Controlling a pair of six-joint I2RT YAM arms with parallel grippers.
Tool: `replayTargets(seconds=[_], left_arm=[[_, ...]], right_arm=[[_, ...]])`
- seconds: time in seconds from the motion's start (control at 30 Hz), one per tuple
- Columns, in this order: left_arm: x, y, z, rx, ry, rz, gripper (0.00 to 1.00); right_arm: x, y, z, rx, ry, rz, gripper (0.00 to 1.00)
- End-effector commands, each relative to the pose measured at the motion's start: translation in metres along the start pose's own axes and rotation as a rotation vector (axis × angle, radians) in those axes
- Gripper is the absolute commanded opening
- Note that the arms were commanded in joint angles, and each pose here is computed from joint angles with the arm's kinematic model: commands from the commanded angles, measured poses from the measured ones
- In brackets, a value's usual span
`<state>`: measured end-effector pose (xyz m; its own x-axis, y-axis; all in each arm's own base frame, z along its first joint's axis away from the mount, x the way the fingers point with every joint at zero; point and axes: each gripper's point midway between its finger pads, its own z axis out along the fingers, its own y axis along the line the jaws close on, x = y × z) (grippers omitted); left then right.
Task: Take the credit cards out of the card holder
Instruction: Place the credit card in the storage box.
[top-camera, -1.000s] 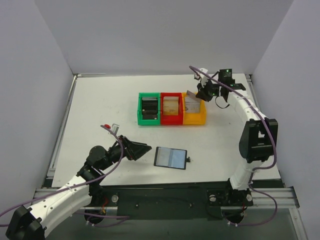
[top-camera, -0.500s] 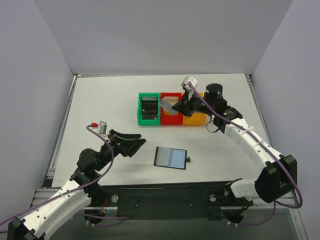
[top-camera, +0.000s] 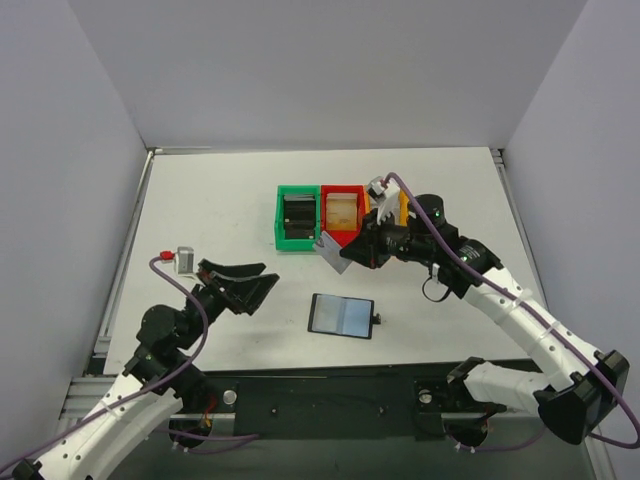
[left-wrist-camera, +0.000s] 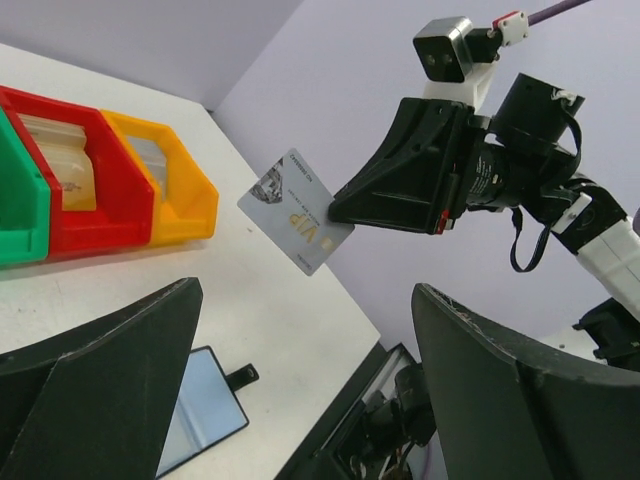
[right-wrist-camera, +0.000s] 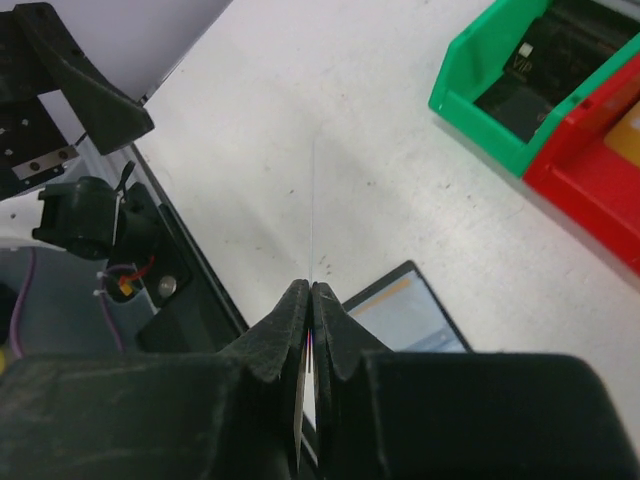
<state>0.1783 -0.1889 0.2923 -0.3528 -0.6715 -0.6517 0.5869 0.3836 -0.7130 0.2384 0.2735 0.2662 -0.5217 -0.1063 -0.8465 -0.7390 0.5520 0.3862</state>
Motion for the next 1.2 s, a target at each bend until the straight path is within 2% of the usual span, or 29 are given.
replayTargets(seconds=[0.0,0.03,0.13,0.23,0.37,0.4,0.43,0.57,0.93,1.0,1.13,1.17], left_arm=[[0.004,-0.028,0.009,0.122,0.075,0.031,0.97],[0.016,-0.031,0.014,0.147,0.147,0.027,0.97],[0.031,-0.047,0.021,0.25,0.245,0.019,0.97],[0.03,-0.063,0.024,0.345,0.254,0.032,0.97],[0.036,-0.069,0.028,0.388,0.313,0.043,0.97],[0.037,-0.07,0.03,0.392,0.33,0.031,0.91],[0.04,-0.069,0.031,0.399,0.35,0.024,0.89],[0.039,-0.07,0.034,0.409,0.348,0.015,0.82],[0.04,-0.069,0.039,0.422,0.351,0.009,0.81],[0.042,-0.073,0.038,0.454,0.371,-0.002,0.74],[0.044,-0.08,0.038,0.498,0.396,-0.008,0.56],[0.045,-0.08,0.037,0.502,0.397,-0.01,0.48]], right_arm=[[0.003,0.025,-0.017,-0.09,-0.031,0.084,0.0],[0.004,0.027,-0.019,-0.101,-0.025,0.084,0.0],[0.019,0.032,-0.023,-0.132,0.015,0.101,0.0],[0.024,0.046,-0.03,-0.21,0.015,0.119,0.0],[0.023,0.067,-0.041,-0.312,0.033,0.136,0.0],[0.021,0.072,-0.045,-0.329,0.028,0.132,0.0],[0.02,0.074,-0.047,-0.337,0.028,0.135,0.0],[0.018,0.083,-0.056,-0.368,0.02,0.134,0.0],[0.02,0.095,-0.065,-0.412,0.029,0.131,0.0],[0.022,0.095,-0.064,-0.41,0.037,0.133,0.0],[0.022,0.096,-0.062,-0.412,0.042,0.129,0.0],[0.022,0.095,-0.061,-0.407,0.043,0.129,0.0]])
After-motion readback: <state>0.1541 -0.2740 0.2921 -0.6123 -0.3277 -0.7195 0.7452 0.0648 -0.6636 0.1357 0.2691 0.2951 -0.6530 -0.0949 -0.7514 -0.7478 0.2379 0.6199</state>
